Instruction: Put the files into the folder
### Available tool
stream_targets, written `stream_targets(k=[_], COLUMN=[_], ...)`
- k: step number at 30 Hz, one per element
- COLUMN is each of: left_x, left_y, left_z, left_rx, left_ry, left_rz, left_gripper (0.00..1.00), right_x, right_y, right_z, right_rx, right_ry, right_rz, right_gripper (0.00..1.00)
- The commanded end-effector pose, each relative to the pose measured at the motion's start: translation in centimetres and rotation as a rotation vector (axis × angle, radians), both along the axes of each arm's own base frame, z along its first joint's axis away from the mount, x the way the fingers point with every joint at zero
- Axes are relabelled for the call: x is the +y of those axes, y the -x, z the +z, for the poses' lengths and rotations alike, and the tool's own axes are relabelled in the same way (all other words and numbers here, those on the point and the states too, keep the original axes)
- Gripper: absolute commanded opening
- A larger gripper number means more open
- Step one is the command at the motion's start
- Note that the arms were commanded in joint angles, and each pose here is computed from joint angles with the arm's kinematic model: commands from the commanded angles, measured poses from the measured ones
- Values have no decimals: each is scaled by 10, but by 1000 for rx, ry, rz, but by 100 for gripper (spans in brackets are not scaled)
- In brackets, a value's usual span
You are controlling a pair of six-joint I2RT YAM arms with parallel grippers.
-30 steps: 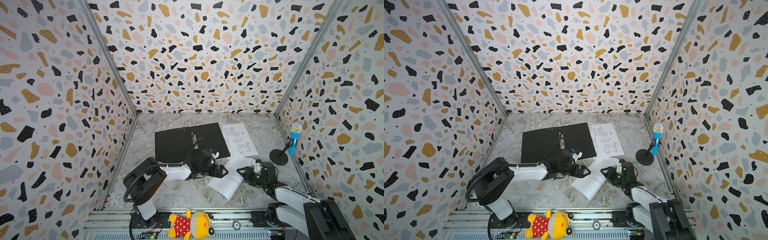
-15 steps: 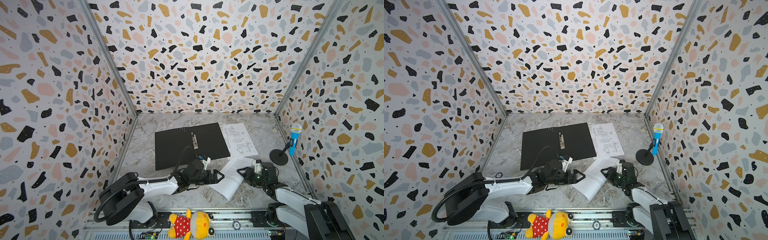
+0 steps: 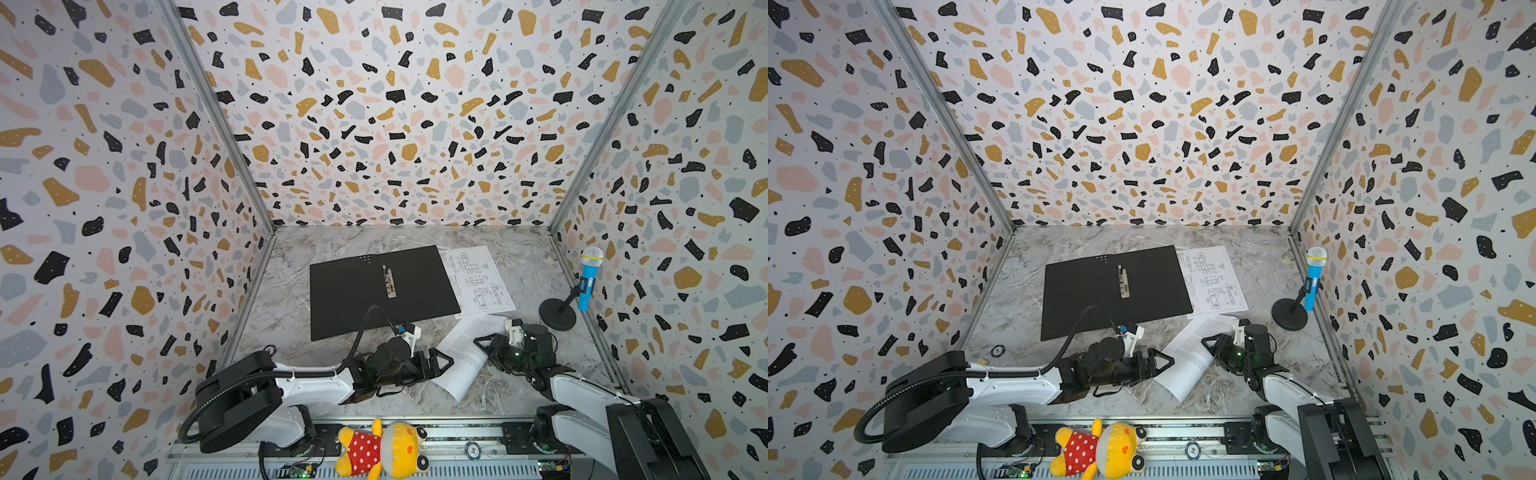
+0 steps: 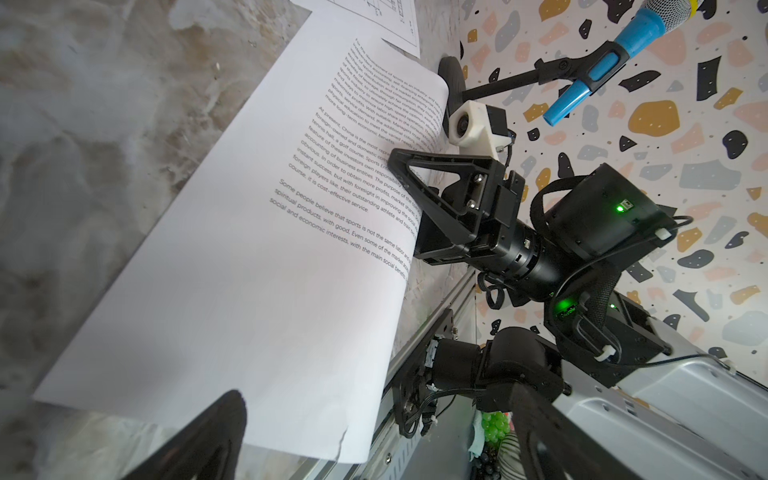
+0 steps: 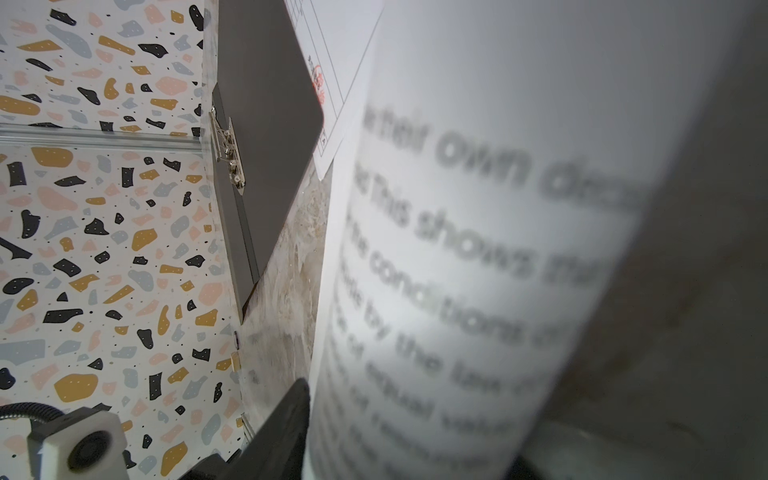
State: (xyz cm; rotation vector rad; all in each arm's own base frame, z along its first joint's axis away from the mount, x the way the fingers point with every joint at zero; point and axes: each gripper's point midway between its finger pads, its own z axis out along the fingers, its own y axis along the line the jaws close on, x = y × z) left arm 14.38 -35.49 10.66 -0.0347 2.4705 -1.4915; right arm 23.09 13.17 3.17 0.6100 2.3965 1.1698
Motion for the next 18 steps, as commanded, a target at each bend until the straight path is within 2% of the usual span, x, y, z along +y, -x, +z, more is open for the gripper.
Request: stream_targets(k=[1, 7, 18], left_x=[-3, -5, -21], left_y=[7, 21, 45], left_z=[8, 2, 5], left_rx=[11, 39, 92], left_ry=[51, 43, 94], left_rz=[16, 13, -22], left_gripper=[100, 100, 100], right_x=[-11, -9, -8], right_y=[31, 28, 25], right_z=[-37, -34, -31], right_rx=[173, 158, 144], right_ry=[58, 50, 48], right_rz=[-23, -19, -11], right_gripper=[55, 55, 55])
